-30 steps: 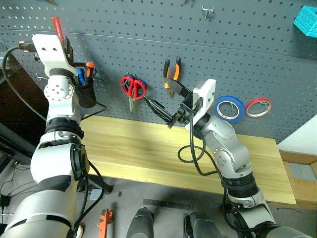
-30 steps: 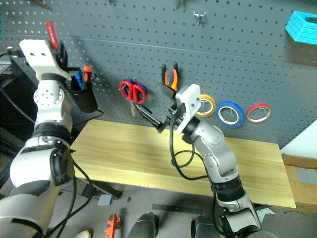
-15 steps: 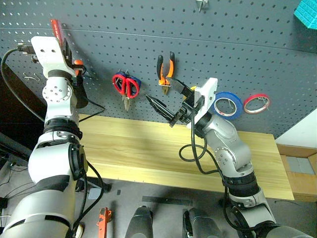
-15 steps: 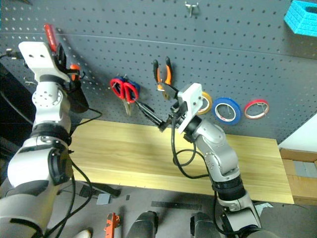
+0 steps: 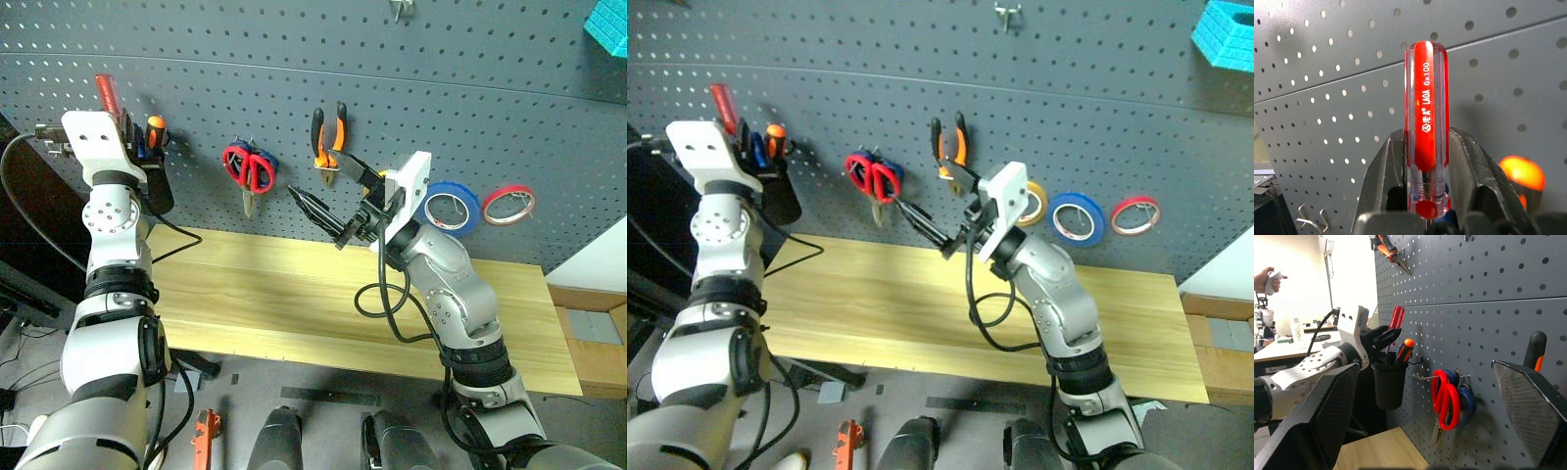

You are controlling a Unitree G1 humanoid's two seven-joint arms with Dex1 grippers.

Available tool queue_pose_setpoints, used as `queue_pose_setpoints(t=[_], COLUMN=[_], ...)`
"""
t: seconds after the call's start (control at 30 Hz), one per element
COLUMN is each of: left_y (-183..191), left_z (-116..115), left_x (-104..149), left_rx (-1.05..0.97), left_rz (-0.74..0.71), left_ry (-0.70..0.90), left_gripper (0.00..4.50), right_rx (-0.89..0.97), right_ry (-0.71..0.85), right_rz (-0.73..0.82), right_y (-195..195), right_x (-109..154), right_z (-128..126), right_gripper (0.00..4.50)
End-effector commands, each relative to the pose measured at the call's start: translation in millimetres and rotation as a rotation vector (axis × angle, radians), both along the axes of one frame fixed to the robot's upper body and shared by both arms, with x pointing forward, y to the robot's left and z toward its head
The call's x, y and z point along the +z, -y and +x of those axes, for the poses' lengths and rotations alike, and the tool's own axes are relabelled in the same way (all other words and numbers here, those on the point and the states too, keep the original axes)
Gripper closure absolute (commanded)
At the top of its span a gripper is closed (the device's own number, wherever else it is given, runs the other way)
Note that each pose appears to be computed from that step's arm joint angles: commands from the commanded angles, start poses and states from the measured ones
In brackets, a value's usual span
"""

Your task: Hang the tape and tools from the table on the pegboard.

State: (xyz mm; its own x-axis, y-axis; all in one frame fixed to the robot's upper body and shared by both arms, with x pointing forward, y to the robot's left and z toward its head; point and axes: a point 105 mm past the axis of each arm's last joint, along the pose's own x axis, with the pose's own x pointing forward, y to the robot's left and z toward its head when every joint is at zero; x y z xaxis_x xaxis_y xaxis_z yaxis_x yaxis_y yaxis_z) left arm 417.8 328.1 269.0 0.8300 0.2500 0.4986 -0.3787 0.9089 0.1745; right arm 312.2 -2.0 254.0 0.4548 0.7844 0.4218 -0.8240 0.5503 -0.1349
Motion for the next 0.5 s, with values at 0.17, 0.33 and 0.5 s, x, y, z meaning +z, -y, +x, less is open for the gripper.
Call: queue_pose_setpoints(t=[0.17,0.33,0.5], left_y=[-2.6,-0.7,-0.9], left_z=[-9.4,-8.6,-9.0], left_x=[28.4,29.8,29.0], left_rx=[0.006,0.000,0.001], left_rz=[0.033,0.031,0.030], left_ry=[0.077,0.079,0.079], left_gripper=[1.67,0.02,0.02], right_rx=[0.008,0.003,-0.004], right_ry=[0.062,0.065,0.067], right_rz=[0.032,0.033,0.033], right_y=[1.0,0.8,1.5], right_x=[16.1,16.1,16.6], right_z=[-5.1,-4.7,-3.6], right_gripper=[0.00,0.00,0.00])
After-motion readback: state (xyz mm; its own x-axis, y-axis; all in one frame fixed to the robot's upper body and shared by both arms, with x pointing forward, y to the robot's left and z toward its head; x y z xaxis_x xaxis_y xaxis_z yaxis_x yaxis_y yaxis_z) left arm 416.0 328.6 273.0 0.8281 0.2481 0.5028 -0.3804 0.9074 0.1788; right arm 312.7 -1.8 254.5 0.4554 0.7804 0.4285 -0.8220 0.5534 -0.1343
